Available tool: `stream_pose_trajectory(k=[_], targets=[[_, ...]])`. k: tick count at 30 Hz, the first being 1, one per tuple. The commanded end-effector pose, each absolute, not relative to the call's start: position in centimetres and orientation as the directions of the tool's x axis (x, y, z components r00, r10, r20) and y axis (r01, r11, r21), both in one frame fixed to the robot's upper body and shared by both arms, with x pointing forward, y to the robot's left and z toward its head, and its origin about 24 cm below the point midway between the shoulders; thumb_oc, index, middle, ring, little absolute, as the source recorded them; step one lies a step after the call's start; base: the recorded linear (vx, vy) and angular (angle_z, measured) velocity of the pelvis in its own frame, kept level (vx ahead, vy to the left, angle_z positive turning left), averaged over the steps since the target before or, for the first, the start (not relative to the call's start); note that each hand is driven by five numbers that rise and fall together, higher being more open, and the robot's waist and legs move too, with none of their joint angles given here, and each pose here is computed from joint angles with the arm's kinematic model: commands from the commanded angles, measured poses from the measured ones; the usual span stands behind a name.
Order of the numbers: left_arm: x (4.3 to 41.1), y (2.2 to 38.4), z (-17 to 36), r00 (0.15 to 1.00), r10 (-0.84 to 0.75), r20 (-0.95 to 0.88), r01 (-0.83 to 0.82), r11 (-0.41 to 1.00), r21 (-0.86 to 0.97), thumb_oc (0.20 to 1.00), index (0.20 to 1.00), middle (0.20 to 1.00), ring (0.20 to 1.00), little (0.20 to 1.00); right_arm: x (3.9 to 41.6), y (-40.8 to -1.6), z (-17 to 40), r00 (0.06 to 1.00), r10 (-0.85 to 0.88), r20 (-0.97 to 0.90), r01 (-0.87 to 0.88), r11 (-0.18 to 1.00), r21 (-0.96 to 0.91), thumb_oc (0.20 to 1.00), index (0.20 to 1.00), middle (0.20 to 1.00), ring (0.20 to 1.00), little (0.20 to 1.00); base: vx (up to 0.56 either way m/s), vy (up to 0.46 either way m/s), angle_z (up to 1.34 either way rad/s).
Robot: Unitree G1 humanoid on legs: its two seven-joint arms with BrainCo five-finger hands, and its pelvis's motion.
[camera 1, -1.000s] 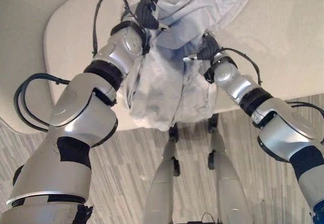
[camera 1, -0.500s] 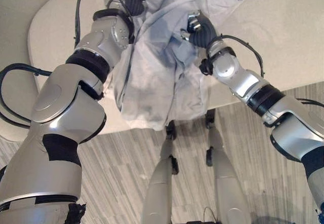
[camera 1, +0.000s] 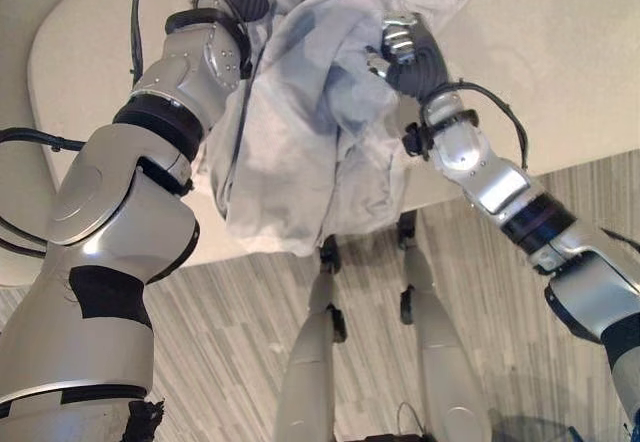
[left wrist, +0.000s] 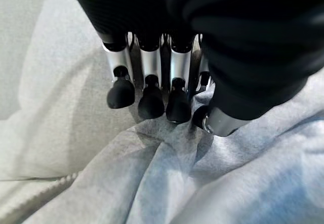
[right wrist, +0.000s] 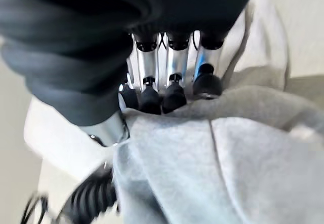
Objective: Hang the clothes on the sofa on the clothes rack.
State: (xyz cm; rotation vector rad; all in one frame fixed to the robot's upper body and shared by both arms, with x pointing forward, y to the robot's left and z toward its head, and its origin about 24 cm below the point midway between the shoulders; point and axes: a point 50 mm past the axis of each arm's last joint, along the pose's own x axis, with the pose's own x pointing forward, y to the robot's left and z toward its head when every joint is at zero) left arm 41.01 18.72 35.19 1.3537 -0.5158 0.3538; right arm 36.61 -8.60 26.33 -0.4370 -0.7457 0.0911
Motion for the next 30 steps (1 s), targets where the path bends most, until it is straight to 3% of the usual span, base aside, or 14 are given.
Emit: stream_pose_trajectory(k=[1,7,13,18,23,30], targets=[[38.6,21.4,40.3,0.665,0.049,0.745,-0.736,0.214,0.642,0.2,0.2,0.2,0.2,0.2,35.8,-10.1,29.5,0.622,0.123,0.773,0.222,0.919,-0.325,0.2,0.2,0.2,0.2,0.2,0.0,0.0,0.0],[36.6,24.0,39.3,0.56,0.073,0.825,-0.799,0.311,0.515,0.2,0.2,0.2,0.2,0.2,34.8,-15.8,28.3,0.586,-0.068,0.808,0.436,0.867,-0.243,0.2,0.2,0.2,0.2,0.2,0.01,-0.033,-0.03],[34.5,27.4,35.8,0.541,0.128,0.831,-0.784,0.434,0.443,0.2,0.2,0.2,0.2,0.2,34.1,-19.7,26.6,0.62,-0.116,0.776,0.501,0.82,-0.277,0.2,0.2,0.2,0.2,0.2,0.09,-0.066,0.1],[33.2,28.9,31.9,0.554,0.193,0.81,-0.746,0.546,0.381,0.2,0.2,0.2,0.2,0.2,33.8,-19.8,26.2,0.651,-0.066,0.756,0.471,0.816,-0.335,0.2,0.2,0.2,0.2,0.2,0.16,-0.064,0.1],[31.5,29.8,29.4,0.568,0.207,0.797,-0.743,0.547,0.387,0.2,0.2,0.2,0.2,0.2,33.6,-19.7,27.3,0.648,0.009,0.762,0.455,0.798,-0.396,0.2,0.2,0.2,0.2,0.2,0.12,-0.058,0.11],[31.9,26.5,29.0,0.571,0.135,0.81,-0.68,0.631,0.374,0.2,0.2,0.2,0.2,0.2,33.0,-19.0,28.3,0.638,0.101,0.764,0.44,0.765,-0.469,0.2,0.2,0.2,0.2,0.2,0.07,0.0,0.32]])
